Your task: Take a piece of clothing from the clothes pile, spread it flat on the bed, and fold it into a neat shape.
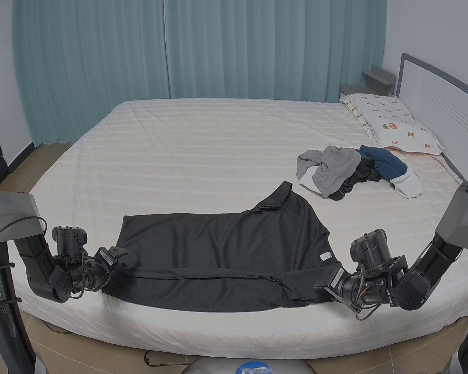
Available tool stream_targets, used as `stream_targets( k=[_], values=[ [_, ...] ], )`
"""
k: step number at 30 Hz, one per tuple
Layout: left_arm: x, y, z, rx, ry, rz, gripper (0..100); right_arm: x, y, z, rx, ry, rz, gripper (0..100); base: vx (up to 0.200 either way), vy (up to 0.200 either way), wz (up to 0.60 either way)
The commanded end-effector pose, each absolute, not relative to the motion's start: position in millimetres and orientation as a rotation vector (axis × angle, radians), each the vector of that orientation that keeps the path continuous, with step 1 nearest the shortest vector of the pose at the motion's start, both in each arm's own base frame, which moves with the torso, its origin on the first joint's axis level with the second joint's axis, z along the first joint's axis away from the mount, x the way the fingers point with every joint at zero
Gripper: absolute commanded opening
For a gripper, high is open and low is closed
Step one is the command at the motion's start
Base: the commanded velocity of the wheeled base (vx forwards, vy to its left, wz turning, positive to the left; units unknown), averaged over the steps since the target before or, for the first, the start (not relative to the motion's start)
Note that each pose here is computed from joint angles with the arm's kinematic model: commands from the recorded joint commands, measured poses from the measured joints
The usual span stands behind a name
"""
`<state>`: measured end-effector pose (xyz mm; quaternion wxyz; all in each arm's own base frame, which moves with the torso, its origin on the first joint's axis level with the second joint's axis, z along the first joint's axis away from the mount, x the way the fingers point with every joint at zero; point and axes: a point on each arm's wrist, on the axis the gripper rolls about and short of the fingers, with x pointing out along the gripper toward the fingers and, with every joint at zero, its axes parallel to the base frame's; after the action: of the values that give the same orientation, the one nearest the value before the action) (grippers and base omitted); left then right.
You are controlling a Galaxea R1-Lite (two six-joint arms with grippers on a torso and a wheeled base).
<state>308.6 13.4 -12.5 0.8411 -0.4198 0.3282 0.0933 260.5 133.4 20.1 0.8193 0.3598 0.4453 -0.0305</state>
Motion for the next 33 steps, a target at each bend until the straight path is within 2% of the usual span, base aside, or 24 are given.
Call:
stream_targets(
  k=[1, 15, 22, 30, 31, 33],
  values=[
    [309, 13, -13, -0.887, 0.694, 0.198, 100, 255, 132, 16, 0.735, 0.965, -0.061, 100, 0.000, 0.000, 0.00],
    [307, 17, 6, -0.882, 0.637, 0.183, 100, 287, 90, 33, 0.772, 0.828, -0.125, 100, 0.000, 0.000, 0.00],
    [317, 27, 23, -0.886, 0.576, 0.184, 100, 307, 86, 42, 0.814, 0.736, -0.037, 100, 0.000, 0.000, 0.00],
    [336, 28, 36, -0.895, 0.673, 0.205, 100, 324, 89, 34, 0.823, 0.737, 0.008, 100, 0.000, 0.000, 0.00],
    [342, 26, 35, -0.911, 0.754, 0.188, 100, 327, 90, 30, 0.831, 0.726, 0.012, 100, 0.000, 0.000, 0.00],
    [346, 27, 37, -0.927, 0.783, 0.165, 100, 326, 89, 29, 0.839, 0.709, 0.024, 100, 0.000, 0.000, 0.00]
  ],
)
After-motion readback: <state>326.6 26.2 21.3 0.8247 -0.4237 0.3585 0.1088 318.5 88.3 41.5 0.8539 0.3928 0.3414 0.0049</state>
